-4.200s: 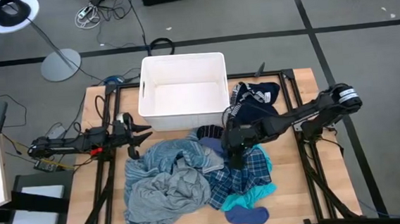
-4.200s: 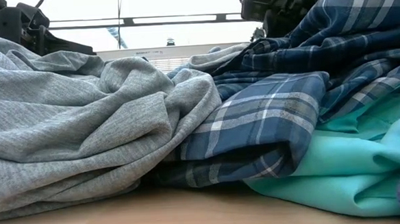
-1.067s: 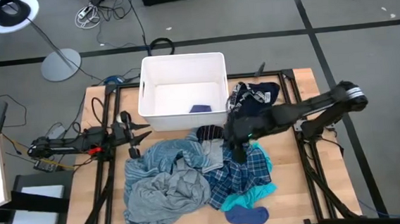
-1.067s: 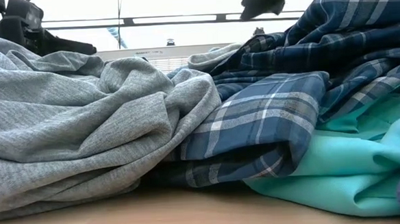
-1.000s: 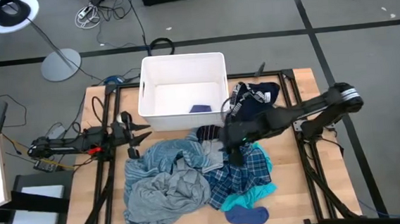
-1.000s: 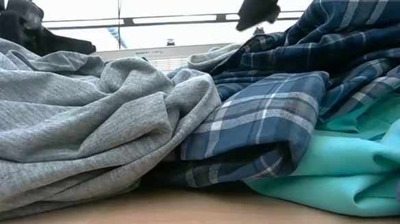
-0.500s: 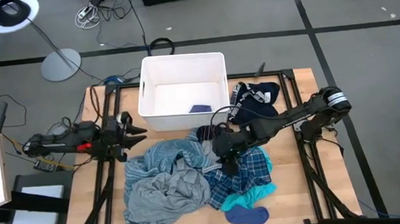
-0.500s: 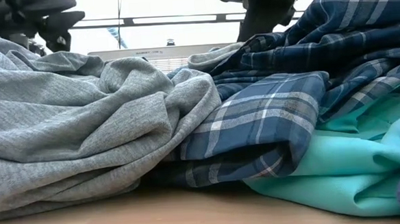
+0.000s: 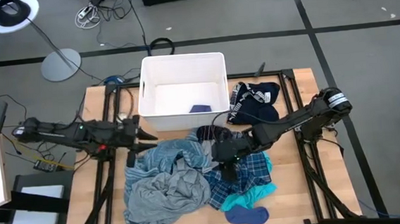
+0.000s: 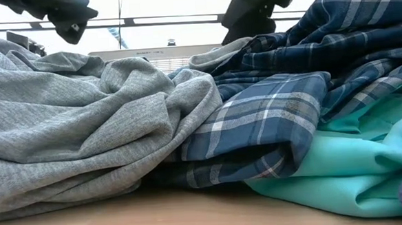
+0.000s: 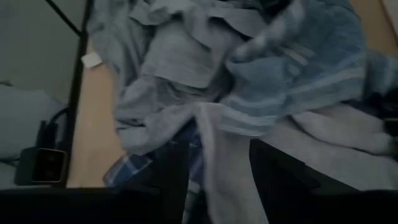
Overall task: Sort clothes
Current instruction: Put the gray sock into the white laundry bin
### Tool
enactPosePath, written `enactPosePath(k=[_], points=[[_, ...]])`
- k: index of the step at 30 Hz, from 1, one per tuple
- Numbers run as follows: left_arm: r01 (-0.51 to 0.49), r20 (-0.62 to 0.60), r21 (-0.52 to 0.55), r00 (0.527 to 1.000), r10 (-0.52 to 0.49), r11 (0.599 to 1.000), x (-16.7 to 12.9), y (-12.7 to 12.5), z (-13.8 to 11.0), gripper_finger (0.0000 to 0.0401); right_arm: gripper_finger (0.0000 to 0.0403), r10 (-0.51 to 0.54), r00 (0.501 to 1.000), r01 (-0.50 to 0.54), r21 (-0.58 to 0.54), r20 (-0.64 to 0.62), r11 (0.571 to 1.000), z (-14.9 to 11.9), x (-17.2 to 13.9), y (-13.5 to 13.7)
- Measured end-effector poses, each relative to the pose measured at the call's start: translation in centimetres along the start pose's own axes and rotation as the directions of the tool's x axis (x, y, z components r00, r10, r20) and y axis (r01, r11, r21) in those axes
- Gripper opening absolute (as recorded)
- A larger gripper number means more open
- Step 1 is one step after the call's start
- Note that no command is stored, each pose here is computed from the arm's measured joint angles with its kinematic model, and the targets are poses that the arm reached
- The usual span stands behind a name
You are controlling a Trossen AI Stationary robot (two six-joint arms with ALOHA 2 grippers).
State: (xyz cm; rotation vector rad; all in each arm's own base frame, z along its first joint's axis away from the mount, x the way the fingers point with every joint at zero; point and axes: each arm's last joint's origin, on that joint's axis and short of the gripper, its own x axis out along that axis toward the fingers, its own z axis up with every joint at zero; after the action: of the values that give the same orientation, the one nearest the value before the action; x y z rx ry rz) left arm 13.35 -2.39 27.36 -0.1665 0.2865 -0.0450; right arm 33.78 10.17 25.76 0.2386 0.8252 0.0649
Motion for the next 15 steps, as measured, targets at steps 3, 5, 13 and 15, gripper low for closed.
enactPosePath(k=[3,5,13,15], points=[[-0.001,-0.043,-0.015,0.999,0.001,1.0,0.8,-0.7,-0.2,0.0121,0.0165,-0.009,1.0,0.009,-0.019,0.005,1.0,-0.3,-0.1,0.8],[-0.006,-0.056,-0.036,0.998,0.004,0.999,1.1,-1.3,-0.4,0.0121,0.0165,-0.038,0.999,0.038,-0.035,0.003,0.999,-0.7,-0.1,1.2],[-0.064,-0.061,-0.069,0.996,0.06,0.996,1.2,-3.5,-1.3,0.0121,0.0164,-0.15,0.989,0.151,-0.072,0.009,0.986,-1.5,-0.3,1.8],[-0.07,-0.06,-0.071,0.996,0.066,0.995,1.4,-3.9,-1.4,0.0121,0.0164,-0.166,0.986,0.164,-0.068,-0.012,0.984,-1.6,-0.3,1.6]])
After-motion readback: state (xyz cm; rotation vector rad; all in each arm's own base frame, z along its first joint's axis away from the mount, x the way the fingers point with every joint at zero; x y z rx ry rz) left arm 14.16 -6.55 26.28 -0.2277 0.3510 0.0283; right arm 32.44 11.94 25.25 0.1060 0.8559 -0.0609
